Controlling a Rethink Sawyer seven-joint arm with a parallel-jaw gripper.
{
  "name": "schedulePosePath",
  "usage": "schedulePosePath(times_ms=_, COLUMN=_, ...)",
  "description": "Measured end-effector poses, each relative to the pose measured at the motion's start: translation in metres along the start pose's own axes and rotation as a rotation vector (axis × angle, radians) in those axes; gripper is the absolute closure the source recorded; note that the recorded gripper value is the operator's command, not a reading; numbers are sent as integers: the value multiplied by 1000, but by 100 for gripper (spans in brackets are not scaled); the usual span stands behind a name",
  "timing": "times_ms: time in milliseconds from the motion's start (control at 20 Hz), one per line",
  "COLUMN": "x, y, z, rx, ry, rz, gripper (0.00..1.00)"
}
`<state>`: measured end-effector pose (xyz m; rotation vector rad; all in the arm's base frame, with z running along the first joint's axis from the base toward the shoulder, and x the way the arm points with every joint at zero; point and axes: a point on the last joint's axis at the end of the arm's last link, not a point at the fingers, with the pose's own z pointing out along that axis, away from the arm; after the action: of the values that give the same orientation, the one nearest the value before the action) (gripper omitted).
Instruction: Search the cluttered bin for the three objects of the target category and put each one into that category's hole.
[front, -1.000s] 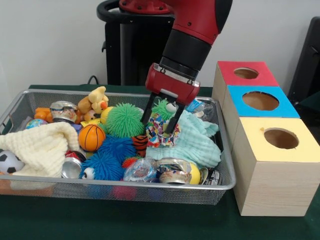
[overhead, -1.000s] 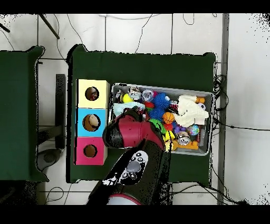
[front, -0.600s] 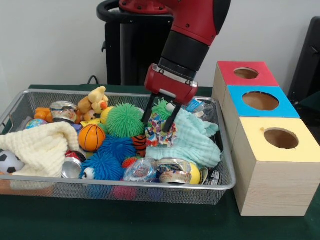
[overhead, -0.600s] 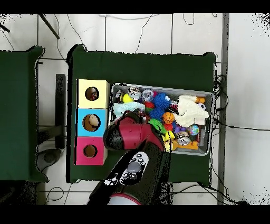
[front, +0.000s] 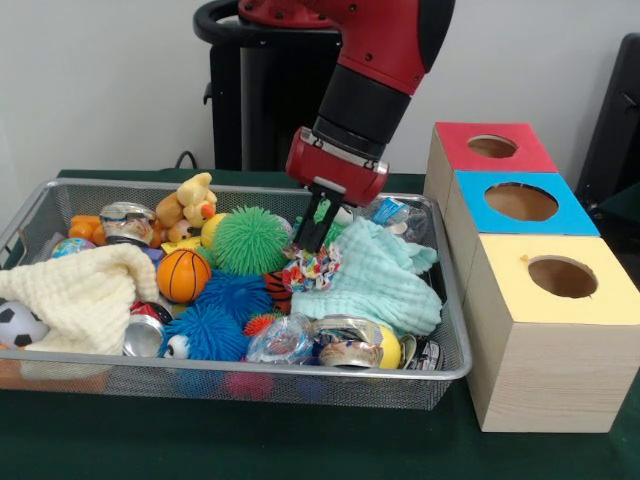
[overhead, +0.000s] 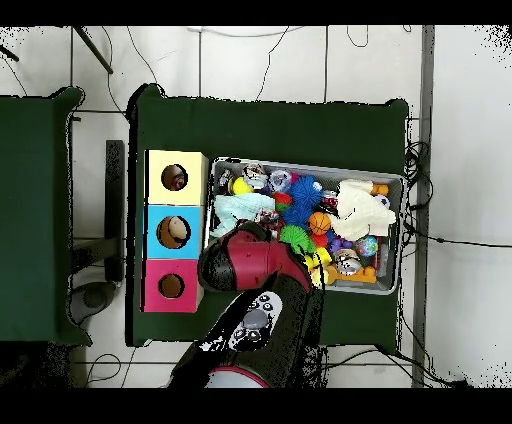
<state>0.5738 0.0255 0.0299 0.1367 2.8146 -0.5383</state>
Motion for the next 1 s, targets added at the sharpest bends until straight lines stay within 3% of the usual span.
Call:
schedulePosePath(times_ms=700, x=2, y=1, z=2, rx=1, ry=5, rz=0, gripper=100)
schedulePosePath(times_ms=750, x=2, y=1, z=2, rx=1, ry=5, rz=1, gripper=0)
schedulePosePath(times_ms=1000, x=2, y=1, z=2, rx=1, ry=5, rz=1, gripper=0)
